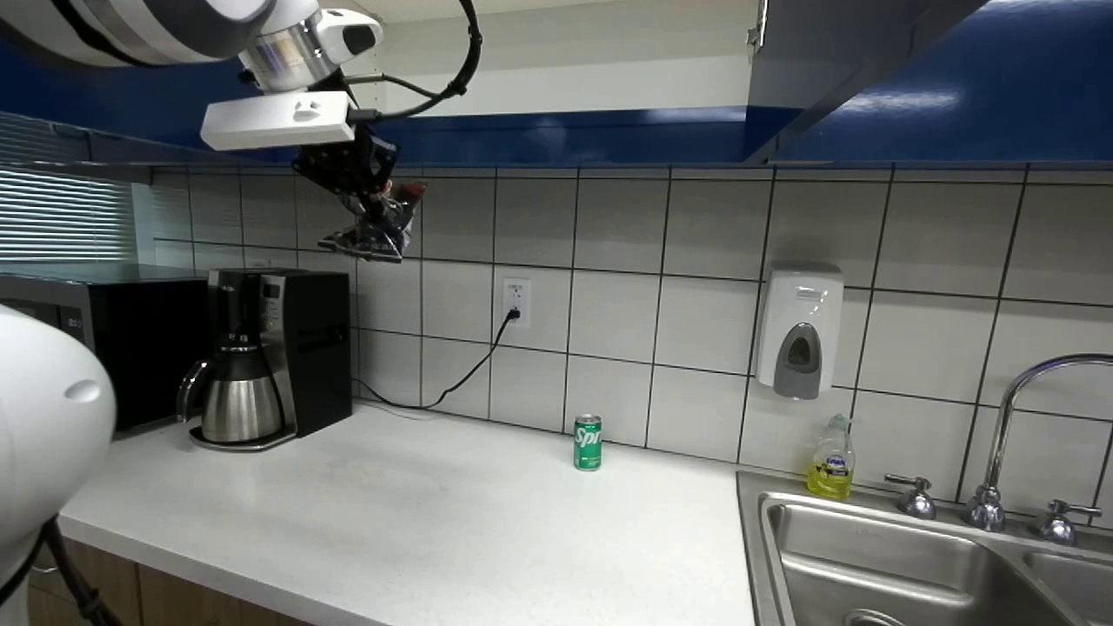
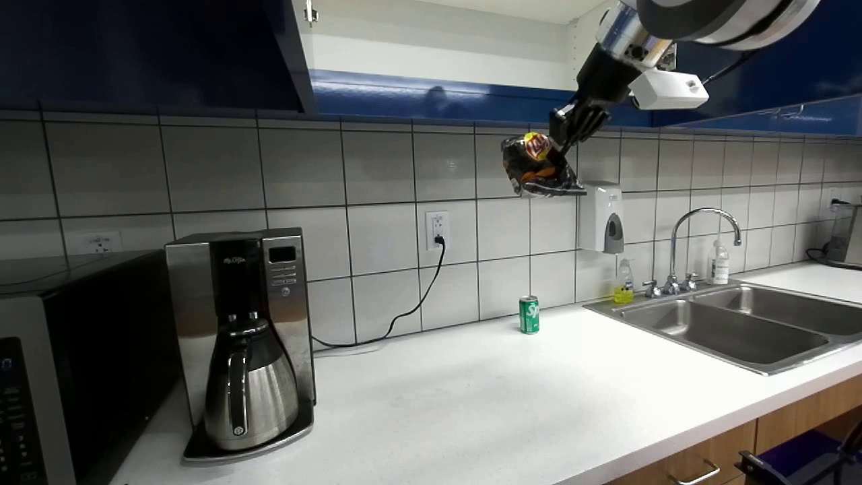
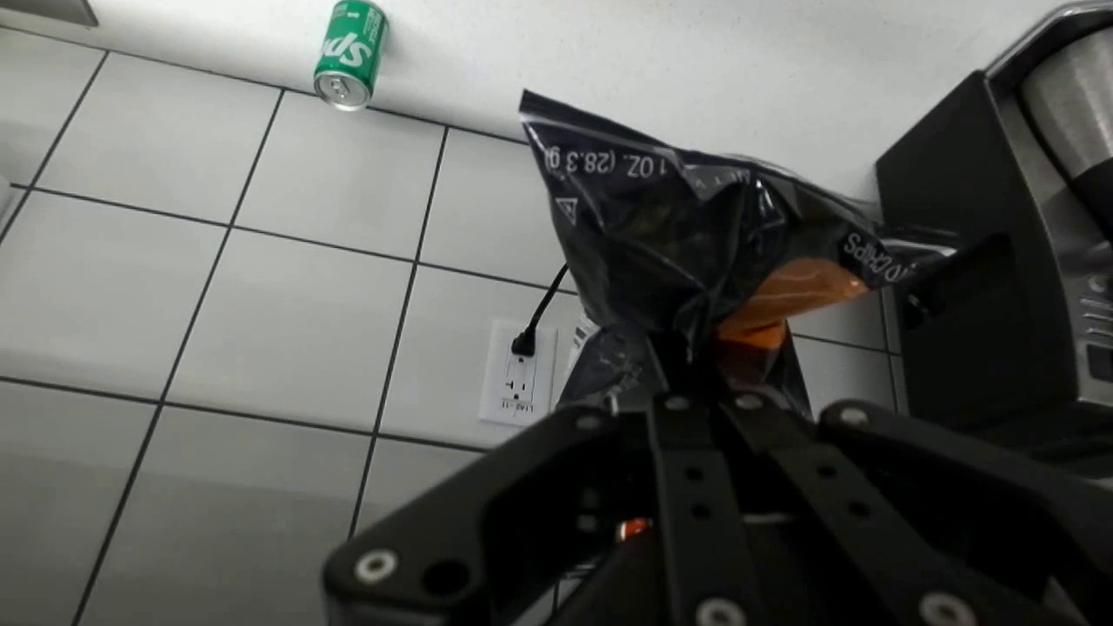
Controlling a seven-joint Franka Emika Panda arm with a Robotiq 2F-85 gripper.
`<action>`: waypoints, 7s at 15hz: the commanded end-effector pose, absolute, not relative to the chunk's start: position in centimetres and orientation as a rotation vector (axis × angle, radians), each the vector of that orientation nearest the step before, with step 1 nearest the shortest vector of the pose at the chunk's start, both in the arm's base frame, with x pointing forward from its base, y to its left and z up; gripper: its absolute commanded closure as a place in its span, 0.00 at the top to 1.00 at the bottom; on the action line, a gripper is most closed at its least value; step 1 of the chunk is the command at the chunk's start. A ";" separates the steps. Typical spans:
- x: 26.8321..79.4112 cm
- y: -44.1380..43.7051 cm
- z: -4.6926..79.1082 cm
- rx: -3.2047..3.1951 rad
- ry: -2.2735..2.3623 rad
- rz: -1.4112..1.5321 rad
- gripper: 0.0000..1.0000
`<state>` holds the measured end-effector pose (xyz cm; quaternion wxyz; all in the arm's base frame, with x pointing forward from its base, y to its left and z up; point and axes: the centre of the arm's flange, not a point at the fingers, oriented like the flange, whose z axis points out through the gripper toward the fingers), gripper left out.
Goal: Put the black snack pack in the top cabinet
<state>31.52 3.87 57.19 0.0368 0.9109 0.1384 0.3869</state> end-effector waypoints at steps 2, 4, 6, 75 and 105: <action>28.9 4.2 62.4 2.744 0.408 1.260 0.00; 29.1 4.2 64.6 2.733 0.404 1.289 0.00; 29.3 4.3 66.7 2.718 0.398 1.319 0.00; 38.4 1.0 77.2 3.005 0.047 1.160 1.00; 37.5 2.2 40.1 3.192 0.353 -0.047 1.00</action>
